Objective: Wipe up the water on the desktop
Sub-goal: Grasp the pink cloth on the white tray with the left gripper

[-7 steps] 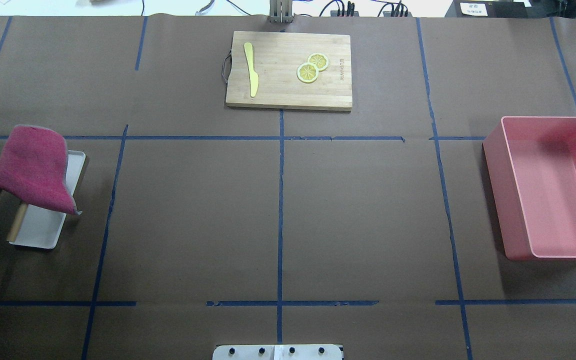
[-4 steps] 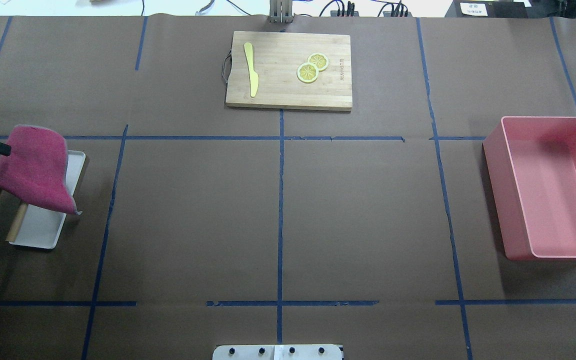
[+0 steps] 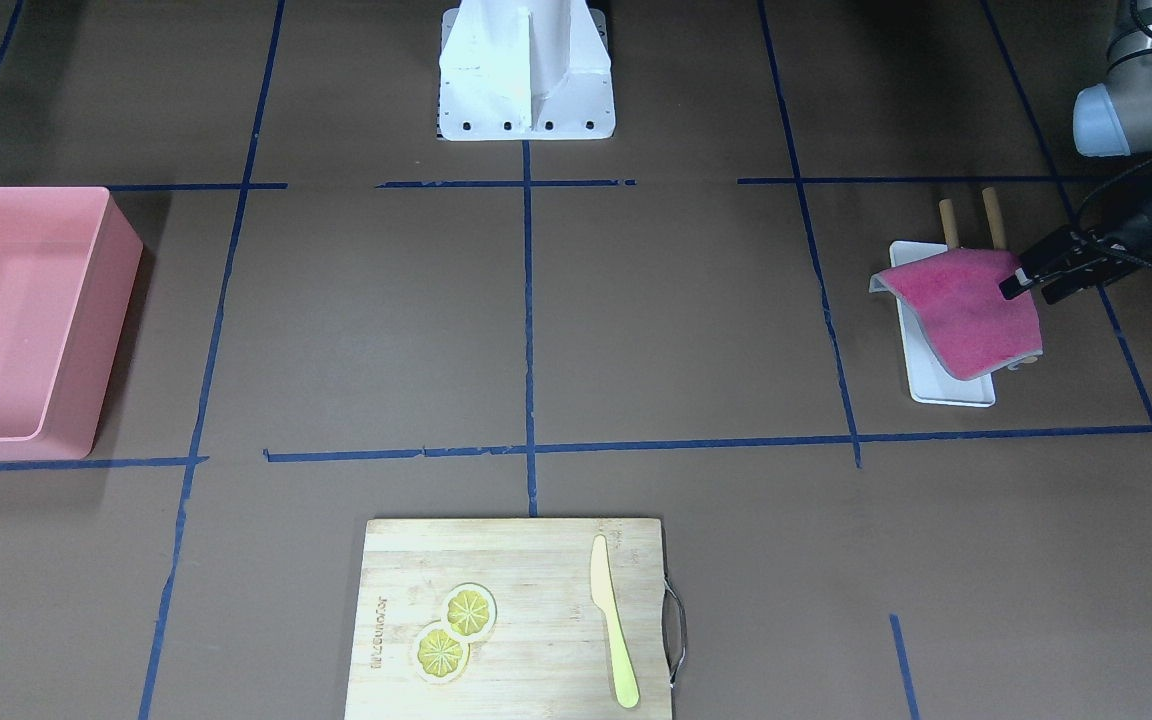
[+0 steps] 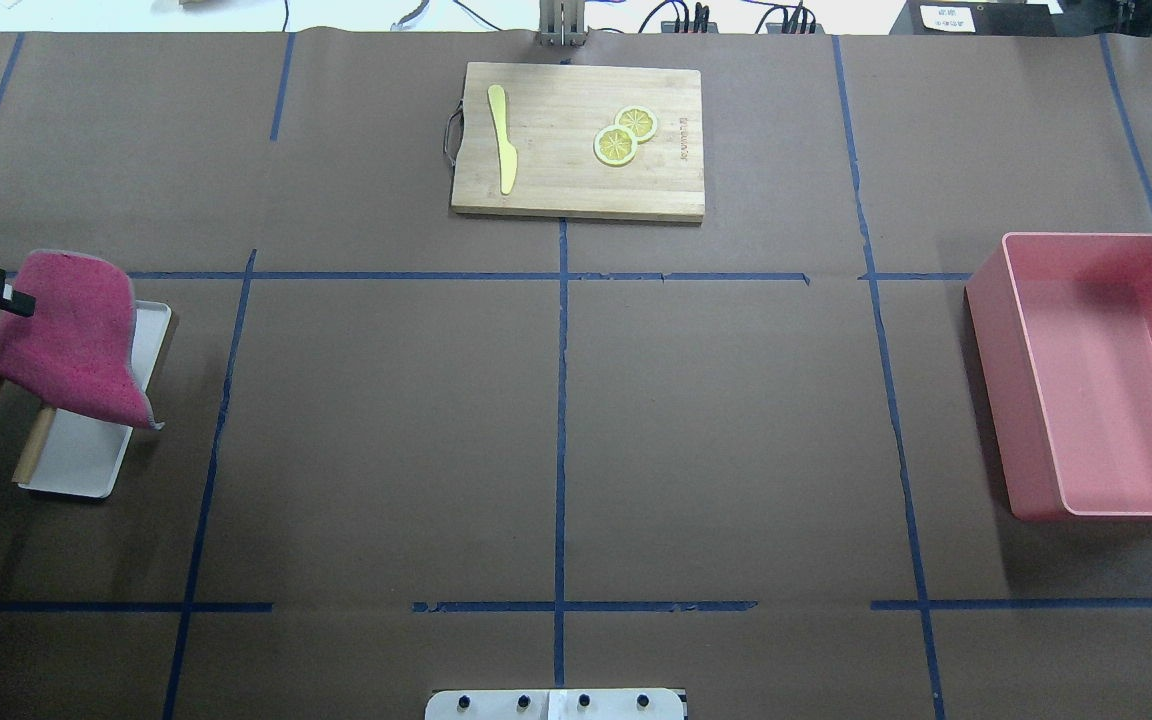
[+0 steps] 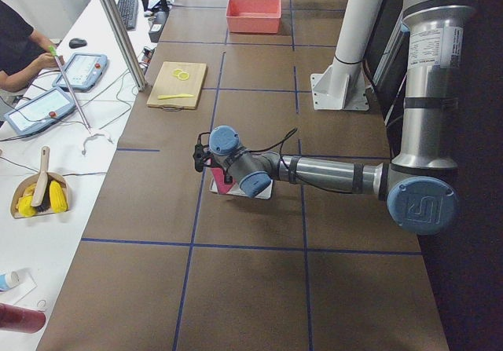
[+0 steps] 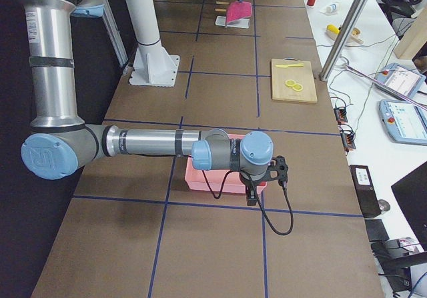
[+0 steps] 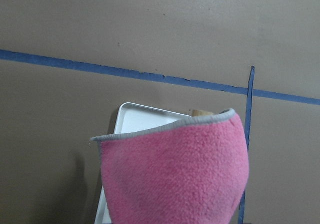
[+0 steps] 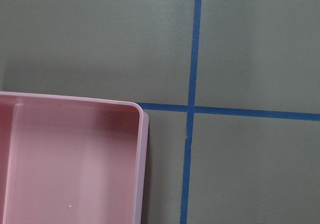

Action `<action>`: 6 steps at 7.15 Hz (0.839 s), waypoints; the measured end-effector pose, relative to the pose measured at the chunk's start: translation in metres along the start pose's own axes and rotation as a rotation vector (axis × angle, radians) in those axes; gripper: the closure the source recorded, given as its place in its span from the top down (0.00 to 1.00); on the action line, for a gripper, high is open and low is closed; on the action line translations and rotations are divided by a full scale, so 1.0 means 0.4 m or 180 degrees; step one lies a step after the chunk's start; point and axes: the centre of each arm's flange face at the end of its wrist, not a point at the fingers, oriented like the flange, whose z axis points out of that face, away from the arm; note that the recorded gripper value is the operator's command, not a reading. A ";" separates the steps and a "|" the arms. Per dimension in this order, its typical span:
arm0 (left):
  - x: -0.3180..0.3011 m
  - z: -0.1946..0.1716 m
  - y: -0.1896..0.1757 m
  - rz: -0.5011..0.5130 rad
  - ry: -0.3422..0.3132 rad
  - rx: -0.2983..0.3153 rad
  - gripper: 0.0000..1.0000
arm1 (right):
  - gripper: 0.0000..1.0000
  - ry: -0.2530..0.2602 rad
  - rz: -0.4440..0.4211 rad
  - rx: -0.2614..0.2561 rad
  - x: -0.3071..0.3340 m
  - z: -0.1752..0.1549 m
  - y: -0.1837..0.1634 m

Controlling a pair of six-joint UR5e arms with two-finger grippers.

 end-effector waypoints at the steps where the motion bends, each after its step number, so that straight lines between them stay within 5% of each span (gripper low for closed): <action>1: -0.005 0.002 0.000 -0.0005 -0.0003 -0.0012 0.57 | 1.00 0.0000 -0.0001 0.0001 0.000 0.000 -0.001; 6: -0.014 0.008 0.000 -0.0030 -0.0011 -0.0037 0.36 | 1.00 0.0000 -0.0002 0.0002 -0.001 -0.001 -0.002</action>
